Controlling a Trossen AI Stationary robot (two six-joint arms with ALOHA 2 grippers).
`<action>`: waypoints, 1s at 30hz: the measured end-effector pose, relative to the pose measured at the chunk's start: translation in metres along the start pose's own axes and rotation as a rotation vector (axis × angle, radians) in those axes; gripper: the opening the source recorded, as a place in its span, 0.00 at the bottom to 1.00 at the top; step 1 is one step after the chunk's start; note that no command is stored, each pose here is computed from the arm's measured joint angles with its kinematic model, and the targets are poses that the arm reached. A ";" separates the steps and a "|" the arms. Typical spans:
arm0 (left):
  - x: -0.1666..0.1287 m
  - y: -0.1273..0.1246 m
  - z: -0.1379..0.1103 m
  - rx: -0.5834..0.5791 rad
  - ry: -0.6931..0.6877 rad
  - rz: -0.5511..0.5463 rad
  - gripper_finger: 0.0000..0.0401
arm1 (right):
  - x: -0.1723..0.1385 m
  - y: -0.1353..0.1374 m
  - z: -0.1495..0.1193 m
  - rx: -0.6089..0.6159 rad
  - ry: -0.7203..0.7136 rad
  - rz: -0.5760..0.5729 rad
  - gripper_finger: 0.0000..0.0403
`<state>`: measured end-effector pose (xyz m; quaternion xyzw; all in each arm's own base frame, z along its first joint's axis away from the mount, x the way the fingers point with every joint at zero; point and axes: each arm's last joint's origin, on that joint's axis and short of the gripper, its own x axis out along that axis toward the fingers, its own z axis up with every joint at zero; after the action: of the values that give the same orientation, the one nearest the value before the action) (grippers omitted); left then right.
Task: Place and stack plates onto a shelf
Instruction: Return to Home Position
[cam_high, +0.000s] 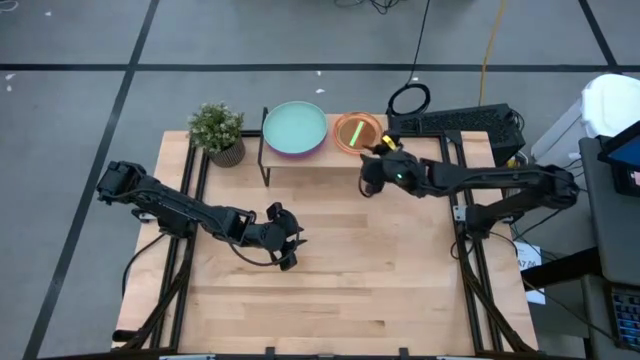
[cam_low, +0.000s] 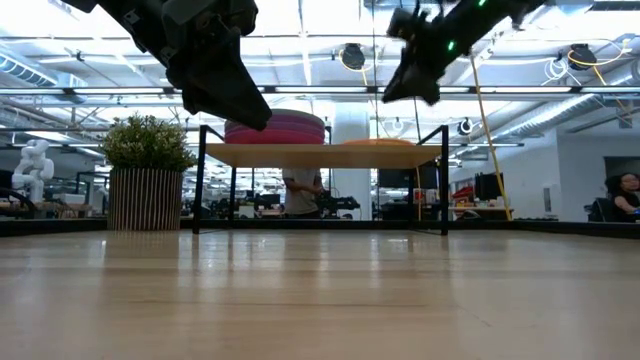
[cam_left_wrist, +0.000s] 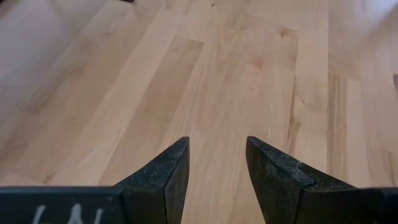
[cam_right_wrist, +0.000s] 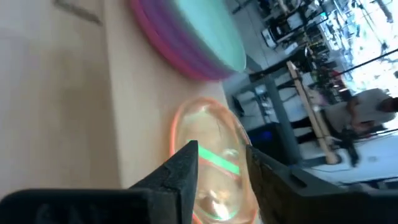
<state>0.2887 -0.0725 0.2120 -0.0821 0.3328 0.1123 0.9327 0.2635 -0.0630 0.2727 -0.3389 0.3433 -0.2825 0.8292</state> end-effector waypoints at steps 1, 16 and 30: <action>0.000 0.000 0.000 -0.001 0.000 0.000 0.41 | -0.007 0.000 0.002 0.035 -0.020 0.007 0.30; -0.030 -0.014 0.004 0.081 -0.091 -0.026 0.21 | -0.101 0.026 -0.017 0.351 -0.228 0.267 0.25; -0.079 -0.036 -0.027 0.193 -0.147 0.011 0.01 | -0.123 0.057 -0.061 0.374 -0.416 0.480 0.02</action>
<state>0.2225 -0.1252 0.2446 0.0183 0.2735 0.0907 0.9574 0.1557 0.0361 0.2431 -0.1415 0.1793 -0.0629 0.9715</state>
